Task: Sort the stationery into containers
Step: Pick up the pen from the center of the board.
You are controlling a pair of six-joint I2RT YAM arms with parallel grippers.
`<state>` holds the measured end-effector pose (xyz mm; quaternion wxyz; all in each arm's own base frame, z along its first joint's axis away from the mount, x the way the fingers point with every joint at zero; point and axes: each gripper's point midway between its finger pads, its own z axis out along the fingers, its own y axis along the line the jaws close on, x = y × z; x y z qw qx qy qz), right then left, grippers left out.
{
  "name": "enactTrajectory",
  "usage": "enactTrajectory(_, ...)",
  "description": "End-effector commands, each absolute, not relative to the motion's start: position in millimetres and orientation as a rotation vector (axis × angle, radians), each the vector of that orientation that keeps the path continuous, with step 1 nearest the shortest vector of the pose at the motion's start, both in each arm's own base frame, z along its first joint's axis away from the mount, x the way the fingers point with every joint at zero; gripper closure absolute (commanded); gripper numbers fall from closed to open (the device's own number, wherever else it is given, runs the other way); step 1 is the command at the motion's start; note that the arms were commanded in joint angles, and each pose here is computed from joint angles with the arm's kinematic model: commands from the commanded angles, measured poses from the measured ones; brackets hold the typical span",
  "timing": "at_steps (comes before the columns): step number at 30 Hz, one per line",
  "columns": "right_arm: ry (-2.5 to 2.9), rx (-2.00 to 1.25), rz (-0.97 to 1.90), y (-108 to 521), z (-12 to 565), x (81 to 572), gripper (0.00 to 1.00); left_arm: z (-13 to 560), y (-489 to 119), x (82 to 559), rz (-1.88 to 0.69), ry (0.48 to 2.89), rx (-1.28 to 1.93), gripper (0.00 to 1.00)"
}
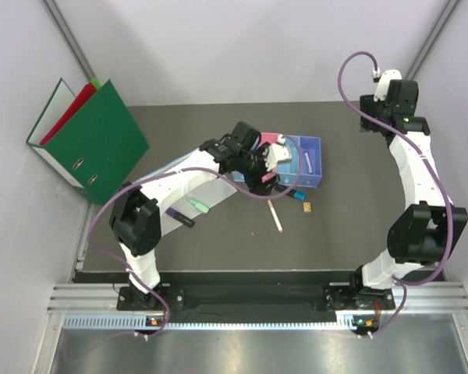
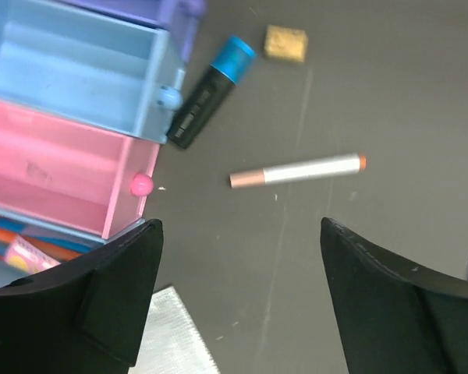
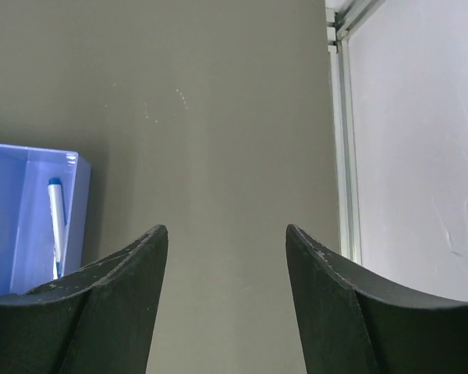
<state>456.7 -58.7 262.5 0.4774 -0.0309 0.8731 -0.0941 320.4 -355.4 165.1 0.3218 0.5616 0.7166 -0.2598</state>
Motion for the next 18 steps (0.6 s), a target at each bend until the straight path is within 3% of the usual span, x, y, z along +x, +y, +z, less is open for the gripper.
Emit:
enactTrajectory(1,2.066,-0.126,-0.220,-52.1,291.4,456.2,0.38,138.7,-336.3,293.4,-0.579,1.618,1.926,0.12)
enactTrajectory(9,2.062,-0.157,-0.237,-52.4,294.7,449.5,0.37,85.7,-349.1,267.1,-0.420,1.413,2.260,0.08)
enactTrajectory(11,2.066,-0.158,-0.239,-52.6,293.7,447.5,0.37,83.3,-360.7,276.4,-0.336,1.492,2.192,0.07)
enactTrajectory(18,2.047,-0.169,-0.233,-51.0,295.4,443.0,0.37,93.6,-362.3,258.6,-0.458,1.897,1.966,0.08)
